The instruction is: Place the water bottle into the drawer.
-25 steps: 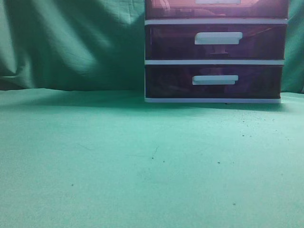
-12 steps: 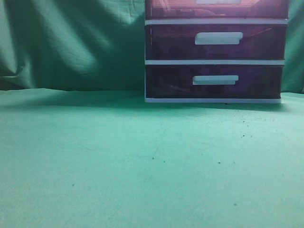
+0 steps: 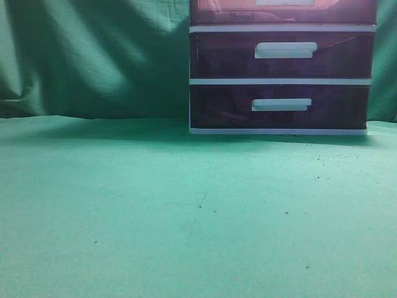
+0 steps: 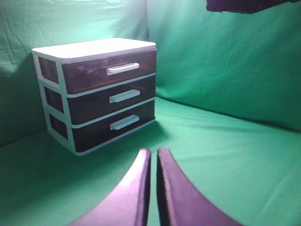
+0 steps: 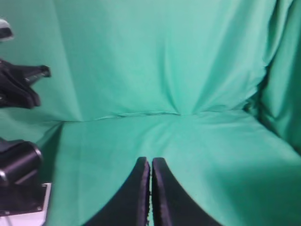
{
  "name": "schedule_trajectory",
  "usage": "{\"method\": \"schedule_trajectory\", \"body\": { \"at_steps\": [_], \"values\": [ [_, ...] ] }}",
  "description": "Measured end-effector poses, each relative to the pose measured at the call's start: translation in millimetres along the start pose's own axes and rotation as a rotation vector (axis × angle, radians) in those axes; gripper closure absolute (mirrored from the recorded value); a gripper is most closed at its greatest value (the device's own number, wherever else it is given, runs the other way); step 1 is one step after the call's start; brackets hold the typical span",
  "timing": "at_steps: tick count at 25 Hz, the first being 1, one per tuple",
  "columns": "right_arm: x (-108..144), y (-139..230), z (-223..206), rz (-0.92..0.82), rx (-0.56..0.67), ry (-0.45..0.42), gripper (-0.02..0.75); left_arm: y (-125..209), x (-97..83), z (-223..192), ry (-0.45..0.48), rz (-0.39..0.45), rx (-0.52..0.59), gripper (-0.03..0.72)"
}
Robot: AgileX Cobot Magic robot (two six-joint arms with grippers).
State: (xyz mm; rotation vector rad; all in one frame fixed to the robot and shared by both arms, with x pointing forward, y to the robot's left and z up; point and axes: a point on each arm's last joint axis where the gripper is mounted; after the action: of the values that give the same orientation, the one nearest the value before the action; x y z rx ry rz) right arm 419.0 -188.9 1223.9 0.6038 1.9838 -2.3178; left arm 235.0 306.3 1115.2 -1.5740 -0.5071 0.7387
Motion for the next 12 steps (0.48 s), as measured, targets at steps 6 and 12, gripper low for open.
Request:
{"method": "schedule_trajectory", "body": {
  "at_steps": [6, 12],
  "values": [
    [6, -1, 1, -0.093, -0.003, -0.060, 0.738, 37, 5.7, -14, -0.014, 0.089, 0.090, 0.688],
    [7, -1, 1, -0.154, -0.001, -0.063, 0.738, 80, 16.6, -36, -0.062, 0.028, 0.139, 0.688]
  ]
}}
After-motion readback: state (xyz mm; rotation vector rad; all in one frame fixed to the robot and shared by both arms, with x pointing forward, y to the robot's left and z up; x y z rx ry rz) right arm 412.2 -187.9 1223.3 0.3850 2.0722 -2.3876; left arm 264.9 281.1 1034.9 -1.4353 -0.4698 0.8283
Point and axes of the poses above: a point on each arm's last joint axis where the gripper is mounted, z pointing back along that axis away from the gripper, x along the wrist's bending axis when the last joint is at zero, y = z × x, and after that the axes turned 11 degrees about z, right-handed
